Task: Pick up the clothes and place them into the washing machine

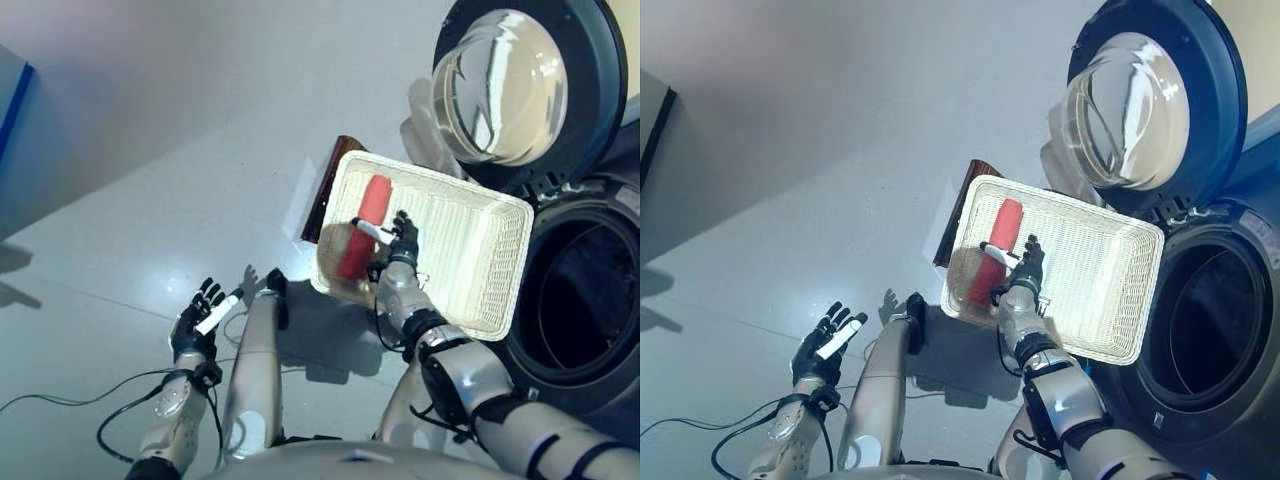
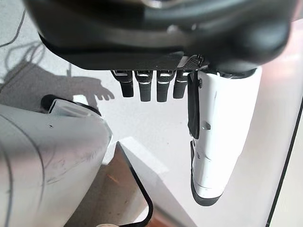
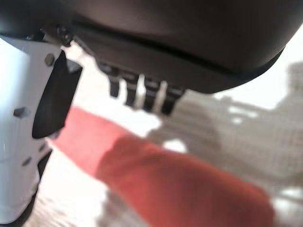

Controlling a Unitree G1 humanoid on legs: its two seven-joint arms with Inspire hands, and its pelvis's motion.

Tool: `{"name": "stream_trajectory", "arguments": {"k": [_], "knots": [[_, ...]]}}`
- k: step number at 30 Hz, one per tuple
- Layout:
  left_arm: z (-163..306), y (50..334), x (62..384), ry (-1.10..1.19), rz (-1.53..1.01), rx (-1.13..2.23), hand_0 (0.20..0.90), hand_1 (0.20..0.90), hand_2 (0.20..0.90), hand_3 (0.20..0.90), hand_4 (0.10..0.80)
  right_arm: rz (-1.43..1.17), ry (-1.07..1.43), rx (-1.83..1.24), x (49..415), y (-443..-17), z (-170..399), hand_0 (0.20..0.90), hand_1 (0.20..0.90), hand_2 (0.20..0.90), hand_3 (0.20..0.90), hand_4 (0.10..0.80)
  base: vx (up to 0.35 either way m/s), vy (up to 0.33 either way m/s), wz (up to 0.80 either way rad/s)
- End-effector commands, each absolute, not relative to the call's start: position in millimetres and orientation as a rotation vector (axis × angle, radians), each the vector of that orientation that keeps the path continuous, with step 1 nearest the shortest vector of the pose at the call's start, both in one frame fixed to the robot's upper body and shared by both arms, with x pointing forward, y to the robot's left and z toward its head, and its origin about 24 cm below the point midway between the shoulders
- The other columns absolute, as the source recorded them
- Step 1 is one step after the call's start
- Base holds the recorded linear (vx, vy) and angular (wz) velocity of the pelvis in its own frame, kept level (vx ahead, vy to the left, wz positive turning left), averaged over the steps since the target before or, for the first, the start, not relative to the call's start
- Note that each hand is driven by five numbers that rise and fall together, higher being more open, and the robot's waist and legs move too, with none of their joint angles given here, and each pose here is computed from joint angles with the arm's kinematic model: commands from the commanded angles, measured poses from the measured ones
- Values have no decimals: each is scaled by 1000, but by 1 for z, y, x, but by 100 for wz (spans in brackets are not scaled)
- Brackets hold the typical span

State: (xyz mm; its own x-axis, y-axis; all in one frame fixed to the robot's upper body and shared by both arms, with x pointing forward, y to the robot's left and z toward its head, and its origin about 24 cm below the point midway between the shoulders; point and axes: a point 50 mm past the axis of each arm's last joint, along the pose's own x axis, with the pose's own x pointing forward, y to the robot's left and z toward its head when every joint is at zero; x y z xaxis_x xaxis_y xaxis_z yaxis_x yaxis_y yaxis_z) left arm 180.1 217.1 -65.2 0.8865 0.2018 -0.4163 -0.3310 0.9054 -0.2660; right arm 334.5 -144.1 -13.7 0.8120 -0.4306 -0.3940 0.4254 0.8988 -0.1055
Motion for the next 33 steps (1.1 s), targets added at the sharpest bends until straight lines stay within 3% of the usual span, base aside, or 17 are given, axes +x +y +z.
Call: {"name": "stream_trajectory", "arguments": {"k": [1,27,29,33], "knots": [[-34,241,191,248,260,-220,900,900,900,900,800,-537,399,-14,344,-149,0,900,900,900,900,800,24,-12,10],[-15,244,197,196,204,-140,900,900,900,900,800,-739,659,-116,327,-191,-19,900,900,900,900,800,30,-14,11],[-13,243,196,190,198,-147,900,900,900,900,800,-726,702,-167,321,-195,-26,200,200,200,200,300,0,0,0],[-13,242,196,188,192,-155,900,900,900,900,800,-732,747,-176,313,-202,-34,200,200,200,200,300,0,0,0]]}}
